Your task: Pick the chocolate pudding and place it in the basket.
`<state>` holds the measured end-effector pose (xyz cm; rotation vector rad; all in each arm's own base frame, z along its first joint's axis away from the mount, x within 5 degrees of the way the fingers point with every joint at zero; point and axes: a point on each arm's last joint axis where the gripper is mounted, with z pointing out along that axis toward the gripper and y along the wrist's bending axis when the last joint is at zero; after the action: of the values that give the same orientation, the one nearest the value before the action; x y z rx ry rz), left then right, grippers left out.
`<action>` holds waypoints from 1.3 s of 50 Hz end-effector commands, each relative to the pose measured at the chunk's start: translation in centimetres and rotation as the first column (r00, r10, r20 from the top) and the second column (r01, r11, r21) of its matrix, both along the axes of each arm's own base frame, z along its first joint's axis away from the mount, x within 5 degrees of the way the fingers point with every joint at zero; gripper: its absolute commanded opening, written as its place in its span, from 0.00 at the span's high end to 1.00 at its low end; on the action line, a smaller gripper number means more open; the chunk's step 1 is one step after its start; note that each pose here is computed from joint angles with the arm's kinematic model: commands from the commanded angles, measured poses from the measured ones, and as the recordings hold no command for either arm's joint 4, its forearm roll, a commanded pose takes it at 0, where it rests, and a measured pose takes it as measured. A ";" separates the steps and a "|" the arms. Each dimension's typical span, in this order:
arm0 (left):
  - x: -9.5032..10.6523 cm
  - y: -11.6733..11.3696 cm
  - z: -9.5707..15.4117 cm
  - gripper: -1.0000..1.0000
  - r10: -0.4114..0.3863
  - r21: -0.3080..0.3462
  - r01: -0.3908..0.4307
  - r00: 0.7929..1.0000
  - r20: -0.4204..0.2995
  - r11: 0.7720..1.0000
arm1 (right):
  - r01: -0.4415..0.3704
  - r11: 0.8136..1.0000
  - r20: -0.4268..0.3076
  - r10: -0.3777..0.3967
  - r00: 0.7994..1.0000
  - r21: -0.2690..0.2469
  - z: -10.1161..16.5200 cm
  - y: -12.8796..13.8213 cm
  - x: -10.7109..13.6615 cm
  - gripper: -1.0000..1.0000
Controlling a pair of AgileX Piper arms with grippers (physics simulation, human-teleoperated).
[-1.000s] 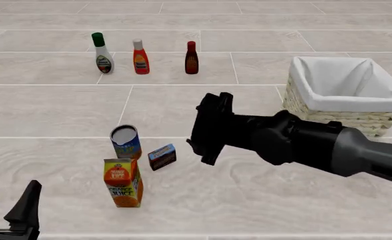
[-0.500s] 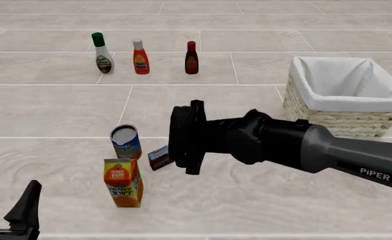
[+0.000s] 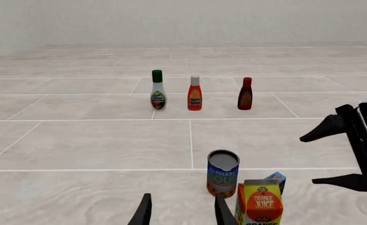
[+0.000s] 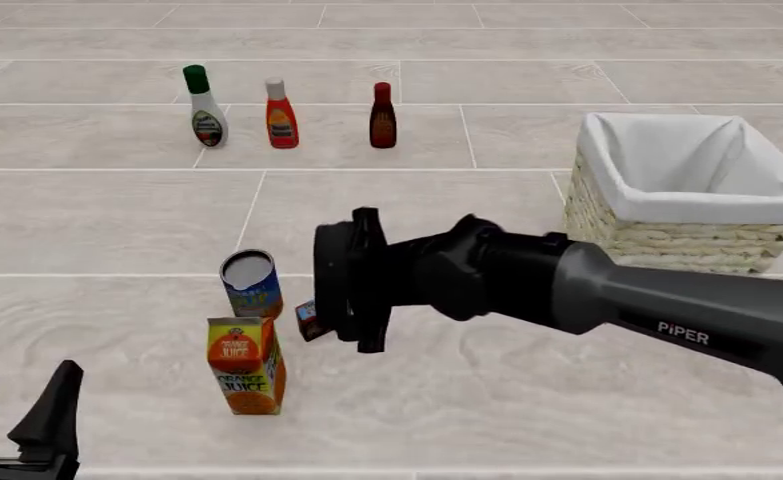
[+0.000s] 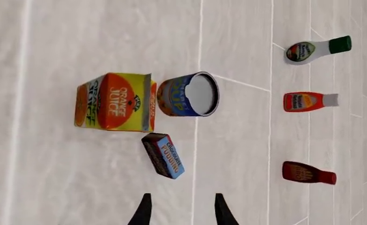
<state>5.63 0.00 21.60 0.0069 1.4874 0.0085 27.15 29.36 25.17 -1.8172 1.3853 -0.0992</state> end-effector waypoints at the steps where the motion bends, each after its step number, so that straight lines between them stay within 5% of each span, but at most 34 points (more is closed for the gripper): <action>1: 0.0 0.0 -0.1 0.00 0.000 -0.002 0.000 1.000 0.002 1.000 | -0.008 0.999 -0.005 0.008 1.000 -0.048 -1.3 0.1 1.1 0.00; 65: 0.0 0.0 -0.1 0.00 0.000 -0.001 0.000 1.000 0.002 1.000 | -0.018 0.990 -0.035 0.014 0.999 -0.139 -5.1 2.1 5.4 0.00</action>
<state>5.63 0.00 21.60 0.0069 1.4874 0.0084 31.78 31.27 20.35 -1.9554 1.4052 -0.1582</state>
